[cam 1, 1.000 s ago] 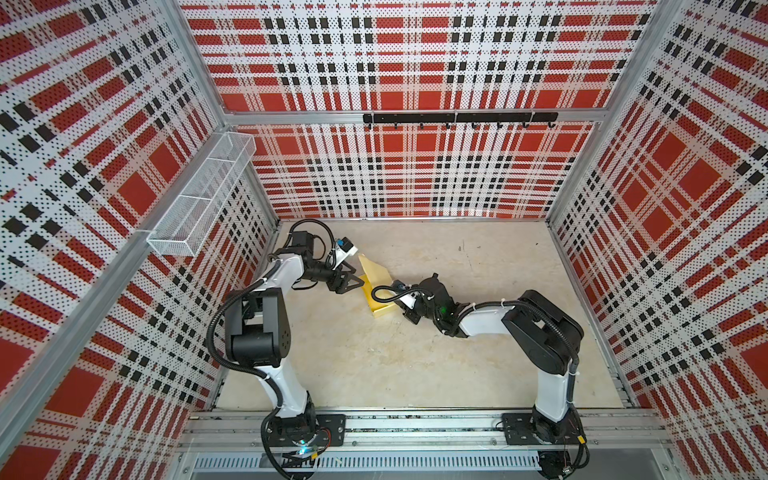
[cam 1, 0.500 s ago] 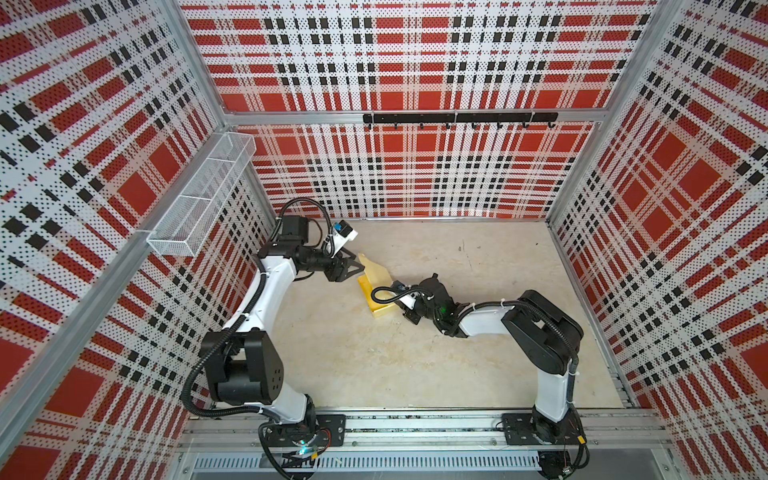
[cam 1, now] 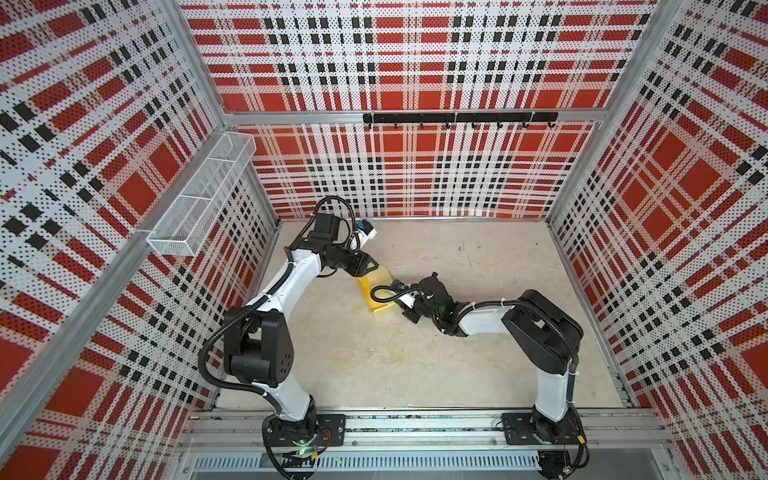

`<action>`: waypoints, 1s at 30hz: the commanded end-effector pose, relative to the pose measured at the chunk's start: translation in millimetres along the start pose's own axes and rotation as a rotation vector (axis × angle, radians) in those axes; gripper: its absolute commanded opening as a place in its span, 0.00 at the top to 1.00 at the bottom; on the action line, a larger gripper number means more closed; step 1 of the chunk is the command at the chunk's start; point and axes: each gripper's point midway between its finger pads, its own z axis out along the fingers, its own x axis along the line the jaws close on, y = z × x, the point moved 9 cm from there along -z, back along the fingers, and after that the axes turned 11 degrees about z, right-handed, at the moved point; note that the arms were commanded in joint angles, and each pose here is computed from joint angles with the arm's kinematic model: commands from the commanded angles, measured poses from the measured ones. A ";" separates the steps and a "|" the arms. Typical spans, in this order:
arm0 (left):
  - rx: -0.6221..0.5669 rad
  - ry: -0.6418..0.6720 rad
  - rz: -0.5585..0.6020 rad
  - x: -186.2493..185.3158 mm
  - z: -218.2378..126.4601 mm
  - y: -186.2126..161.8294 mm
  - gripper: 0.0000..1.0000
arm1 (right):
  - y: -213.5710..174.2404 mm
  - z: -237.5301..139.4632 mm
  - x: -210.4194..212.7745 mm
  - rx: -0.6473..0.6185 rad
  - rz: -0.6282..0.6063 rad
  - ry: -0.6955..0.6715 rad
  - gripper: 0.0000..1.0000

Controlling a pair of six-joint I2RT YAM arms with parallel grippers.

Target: Fold the paper box

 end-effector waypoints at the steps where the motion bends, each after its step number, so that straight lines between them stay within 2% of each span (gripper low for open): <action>1: 0.024 0.037 -0.036 1.3 4.0 -4.9 0.59 | 2.3 4.3 -1.3 -0.021 -0.023 -0.010 0.74; 20: 0.088 0.051 -0.082 0.9 20.7 -36.7 0.59 | 6.7 -2.1 -1.6 -0.042 -0.015 -0.019 0.74; 30: 0.080 0.063 -0.094 0.3 25.5 -45.8 0.59 | 27.7 -35.2 -0.8 -0.130 0.082 -0.020 0.74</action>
